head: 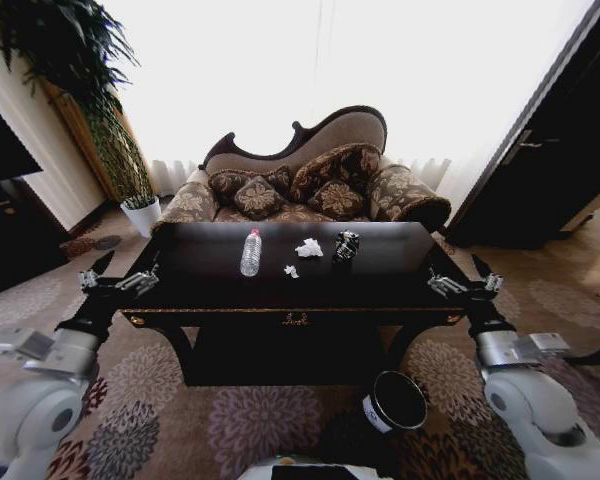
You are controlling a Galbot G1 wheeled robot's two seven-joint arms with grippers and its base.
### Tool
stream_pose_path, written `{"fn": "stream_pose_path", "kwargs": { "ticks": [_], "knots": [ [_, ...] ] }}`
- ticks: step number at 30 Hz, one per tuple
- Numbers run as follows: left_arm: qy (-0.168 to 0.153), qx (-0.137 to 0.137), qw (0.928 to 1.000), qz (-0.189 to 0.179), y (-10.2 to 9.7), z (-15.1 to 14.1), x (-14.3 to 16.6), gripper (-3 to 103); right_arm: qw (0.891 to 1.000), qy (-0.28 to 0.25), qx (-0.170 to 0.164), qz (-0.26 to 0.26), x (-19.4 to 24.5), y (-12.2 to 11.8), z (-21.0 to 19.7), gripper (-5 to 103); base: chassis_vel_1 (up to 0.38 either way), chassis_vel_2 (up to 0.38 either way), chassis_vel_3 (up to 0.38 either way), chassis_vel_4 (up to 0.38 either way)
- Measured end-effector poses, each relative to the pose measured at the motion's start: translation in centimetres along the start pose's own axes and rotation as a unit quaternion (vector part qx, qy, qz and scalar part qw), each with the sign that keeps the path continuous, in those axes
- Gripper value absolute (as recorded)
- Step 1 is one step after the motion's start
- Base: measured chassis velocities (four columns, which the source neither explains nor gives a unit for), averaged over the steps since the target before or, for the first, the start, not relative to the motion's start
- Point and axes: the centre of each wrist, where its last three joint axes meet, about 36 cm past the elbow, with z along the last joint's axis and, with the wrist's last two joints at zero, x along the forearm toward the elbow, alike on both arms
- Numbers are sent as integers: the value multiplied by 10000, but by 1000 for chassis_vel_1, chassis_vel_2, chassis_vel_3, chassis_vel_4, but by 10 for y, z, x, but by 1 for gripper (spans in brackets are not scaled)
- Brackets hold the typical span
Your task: Move to the front of the table and place the trash on the table into the trash bin.
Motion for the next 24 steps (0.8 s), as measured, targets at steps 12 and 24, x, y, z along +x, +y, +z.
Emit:
{"fn": "stream_pose_path", "kwargs": {
  "ticks": [12,24],
  "knots": [
    [1072,328,9927,444,6,-55,-60,100,9998,-37,-50,-162,1,18,-8,100,0,0,0,0],
    [2080,452,9731,879,11,-48,-87,100,9986,-13,-235,-467,-2,45,-7,100,0,0,0,0]
  ]
}}
